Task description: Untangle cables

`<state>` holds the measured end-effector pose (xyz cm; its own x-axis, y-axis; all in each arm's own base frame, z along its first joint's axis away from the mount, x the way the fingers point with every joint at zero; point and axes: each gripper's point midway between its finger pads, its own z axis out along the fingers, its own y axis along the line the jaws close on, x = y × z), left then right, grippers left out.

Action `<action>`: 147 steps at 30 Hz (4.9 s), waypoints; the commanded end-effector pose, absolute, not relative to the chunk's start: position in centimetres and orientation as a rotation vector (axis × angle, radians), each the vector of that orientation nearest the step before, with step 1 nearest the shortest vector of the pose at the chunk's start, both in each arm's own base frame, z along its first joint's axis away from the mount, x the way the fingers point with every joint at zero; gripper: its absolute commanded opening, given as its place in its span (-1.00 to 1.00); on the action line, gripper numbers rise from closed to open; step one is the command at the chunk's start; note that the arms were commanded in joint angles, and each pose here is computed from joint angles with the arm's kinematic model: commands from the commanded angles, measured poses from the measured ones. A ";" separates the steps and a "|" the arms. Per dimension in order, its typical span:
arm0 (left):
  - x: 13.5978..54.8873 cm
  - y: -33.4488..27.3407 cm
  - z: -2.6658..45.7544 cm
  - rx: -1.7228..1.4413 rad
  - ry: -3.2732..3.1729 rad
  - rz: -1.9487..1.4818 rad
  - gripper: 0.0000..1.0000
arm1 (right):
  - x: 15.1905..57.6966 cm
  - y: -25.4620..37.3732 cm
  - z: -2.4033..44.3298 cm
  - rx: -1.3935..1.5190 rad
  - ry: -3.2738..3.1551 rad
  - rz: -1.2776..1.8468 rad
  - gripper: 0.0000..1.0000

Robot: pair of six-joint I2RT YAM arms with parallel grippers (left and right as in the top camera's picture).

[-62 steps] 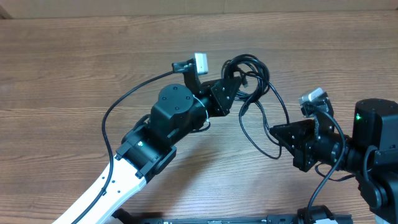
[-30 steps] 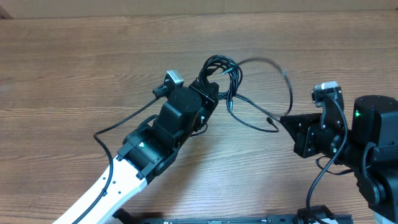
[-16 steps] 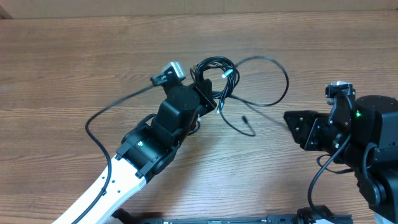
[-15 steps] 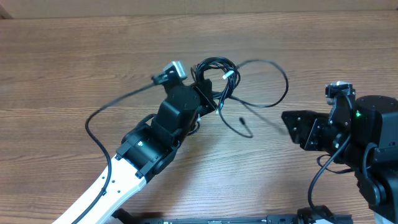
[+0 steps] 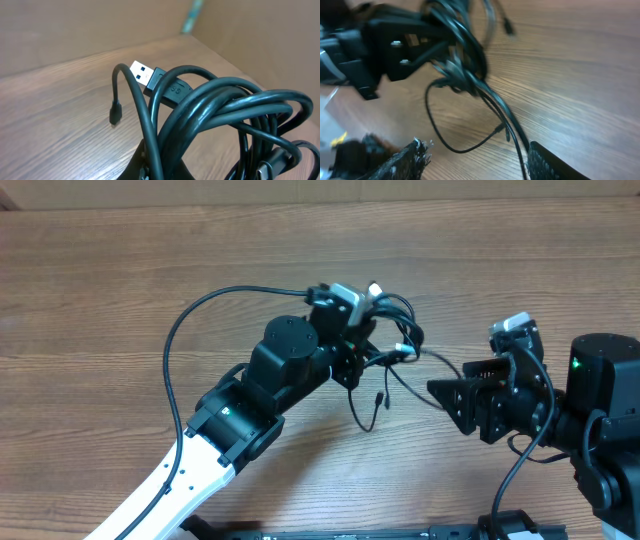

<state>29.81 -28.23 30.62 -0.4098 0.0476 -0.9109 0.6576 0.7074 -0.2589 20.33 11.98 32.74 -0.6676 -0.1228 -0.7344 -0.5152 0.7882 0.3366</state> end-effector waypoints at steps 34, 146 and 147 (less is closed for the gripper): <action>29.5 -30.0 34.6 0.399 1.807 -0.985 -0.92 | 20.0 14.8 34.1 -0.658 2.131 0.884 -0.66; 26.5 -31.7 33.3 0.423 1.925 -1.203 -0.92 | 22.6 13.8 32.9 -0.607 2.180 0.767 -0.92; 26.7 -31.6 33.3 0.411 1.925 -1.190 -0.91 | 22.6 13.8 32.8 -0.607 2.182 0.770 -0.92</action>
